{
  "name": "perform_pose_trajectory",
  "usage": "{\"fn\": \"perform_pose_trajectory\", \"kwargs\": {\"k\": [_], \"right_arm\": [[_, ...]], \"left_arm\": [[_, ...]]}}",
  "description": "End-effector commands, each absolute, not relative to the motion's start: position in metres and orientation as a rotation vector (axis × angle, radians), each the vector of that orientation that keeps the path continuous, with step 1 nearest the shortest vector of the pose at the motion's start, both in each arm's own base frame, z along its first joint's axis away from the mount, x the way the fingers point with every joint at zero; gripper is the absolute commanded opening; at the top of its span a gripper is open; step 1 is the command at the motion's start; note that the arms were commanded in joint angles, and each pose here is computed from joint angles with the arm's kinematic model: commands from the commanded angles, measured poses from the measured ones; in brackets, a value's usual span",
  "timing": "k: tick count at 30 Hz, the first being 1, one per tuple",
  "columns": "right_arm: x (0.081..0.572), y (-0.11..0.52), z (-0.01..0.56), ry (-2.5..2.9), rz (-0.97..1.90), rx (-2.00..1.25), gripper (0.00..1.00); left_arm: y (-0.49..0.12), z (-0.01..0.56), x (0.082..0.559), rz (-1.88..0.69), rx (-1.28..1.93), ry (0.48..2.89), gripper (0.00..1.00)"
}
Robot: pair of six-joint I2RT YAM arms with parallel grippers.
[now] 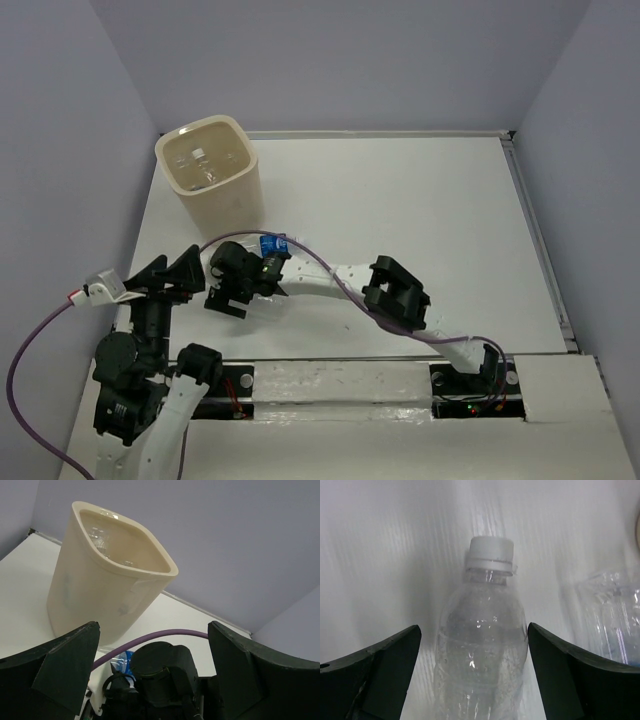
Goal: Put the plastic bottles in the bin
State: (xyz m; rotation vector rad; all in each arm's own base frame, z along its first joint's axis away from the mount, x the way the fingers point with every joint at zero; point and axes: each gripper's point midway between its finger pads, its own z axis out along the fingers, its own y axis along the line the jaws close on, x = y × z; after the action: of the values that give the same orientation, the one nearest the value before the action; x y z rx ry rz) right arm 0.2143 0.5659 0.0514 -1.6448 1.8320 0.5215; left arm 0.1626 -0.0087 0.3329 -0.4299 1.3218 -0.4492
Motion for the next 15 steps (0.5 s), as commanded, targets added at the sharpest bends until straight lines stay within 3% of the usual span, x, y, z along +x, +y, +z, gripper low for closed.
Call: {"fn": "perform_pose_trajectory", "kwargs": {"k": [1,5,8,12,15], "right_arm": [[0.224,0.594,0.080,1.805,0.561,-1.514,0.90],[0.222,0.611,0.100,1.775,0.652,-1.459,0.82],[0.228,0.609,0.094,1.787,0.608,-1.444,0.80],[0.223,0.594,0.075,1.865,0.572,-1.473,0.90],[0.216,0.583,0.065,1.917,0.569,-1.489,0.90]], "left_arm": [[-0.007,0.341,0.160,-0.470,-0.442,1.285,0.99],[-0.009,0.345,0.154,-0.506,-0.428,1.263,0.99],[-0.009,0.344,0.153,-0.508,-0.431,1.265,0.99],[-0.009,0.344,0.152,-0.516,-0.427,1.264,0.99],[-0.009,0.345,0.151,-0.517,-0.429,1.260,0.99]]}}
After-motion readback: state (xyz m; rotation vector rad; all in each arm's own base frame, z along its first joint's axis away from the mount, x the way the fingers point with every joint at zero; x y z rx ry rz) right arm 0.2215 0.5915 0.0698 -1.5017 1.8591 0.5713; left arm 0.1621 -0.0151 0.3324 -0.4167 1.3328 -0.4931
